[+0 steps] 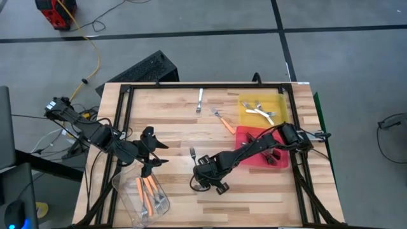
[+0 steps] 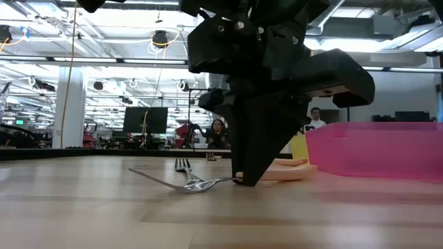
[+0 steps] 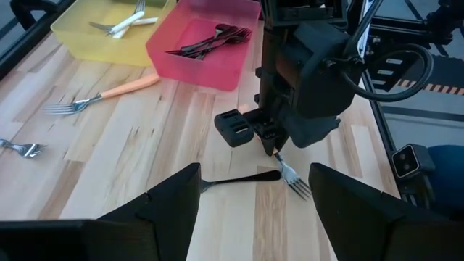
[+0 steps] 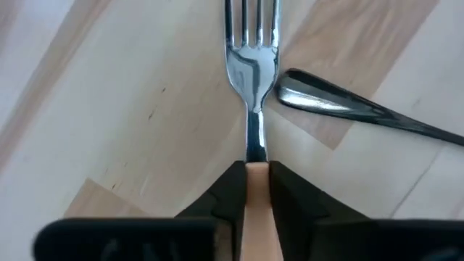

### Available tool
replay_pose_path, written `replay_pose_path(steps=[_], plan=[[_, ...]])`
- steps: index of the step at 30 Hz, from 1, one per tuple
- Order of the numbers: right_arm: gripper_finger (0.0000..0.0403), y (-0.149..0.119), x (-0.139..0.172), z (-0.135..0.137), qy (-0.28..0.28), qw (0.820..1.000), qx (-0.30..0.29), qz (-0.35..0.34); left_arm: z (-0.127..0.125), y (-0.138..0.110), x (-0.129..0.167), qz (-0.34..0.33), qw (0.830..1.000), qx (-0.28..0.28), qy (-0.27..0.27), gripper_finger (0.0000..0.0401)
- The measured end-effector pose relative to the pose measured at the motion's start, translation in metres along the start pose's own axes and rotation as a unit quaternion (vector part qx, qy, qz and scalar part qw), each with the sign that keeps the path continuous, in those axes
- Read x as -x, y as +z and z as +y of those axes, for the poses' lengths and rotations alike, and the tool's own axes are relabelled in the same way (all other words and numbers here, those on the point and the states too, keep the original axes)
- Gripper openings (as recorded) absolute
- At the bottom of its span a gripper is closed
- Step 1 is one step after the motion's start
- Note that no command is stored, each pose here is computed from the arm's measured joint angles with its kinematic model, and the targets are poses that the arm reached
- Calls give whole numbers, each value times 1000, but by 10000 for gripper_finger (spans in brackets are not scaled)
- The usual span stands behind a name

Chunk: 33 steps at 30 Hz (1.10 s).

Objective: Sort silverware by color (type)
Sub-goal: Put the orange fork into the transparent bin

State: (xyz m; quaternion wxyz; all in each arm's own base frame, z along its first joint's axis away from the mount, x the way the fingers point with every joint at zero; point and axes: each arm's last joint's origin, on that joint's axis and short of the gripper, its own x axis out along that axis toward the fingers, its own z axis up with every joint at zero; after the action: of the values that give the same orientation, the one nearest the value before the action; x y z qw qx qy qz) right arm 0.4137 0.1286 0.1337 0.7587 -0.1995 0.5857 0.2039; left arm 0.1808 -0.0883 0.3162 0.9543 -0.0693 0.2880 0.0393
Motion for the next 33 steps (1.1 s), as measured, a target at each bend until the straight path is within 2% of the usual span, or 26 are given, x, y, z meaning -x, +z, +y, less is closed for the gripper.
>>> replay_pose_path(steps=[3, 11, 19, 26, 33], plan=[[64, 0, 0, 1, -1, 1000, -12, 1, 0, 0, 0, 0, 1000, 5, 0, 242], [64, 4, 14, 13, -2, 1000, -18, -6, 0, 0, 0, 0, 1000, 8, 0, 242], [63, 1, 60, 13, 4, 999, -37, -18, 0, 0, 0, 1, 1000, 8, -3, 242], [63, -4, 103, 0, -27, 996, -55, -62, 0, 0, 0, 1, 1000, 8, -3, 242], [63, -6, 133, -18, -111, 984, -81, -114, 0, 1, 0, -11, 1000, 9, 9, 242]])
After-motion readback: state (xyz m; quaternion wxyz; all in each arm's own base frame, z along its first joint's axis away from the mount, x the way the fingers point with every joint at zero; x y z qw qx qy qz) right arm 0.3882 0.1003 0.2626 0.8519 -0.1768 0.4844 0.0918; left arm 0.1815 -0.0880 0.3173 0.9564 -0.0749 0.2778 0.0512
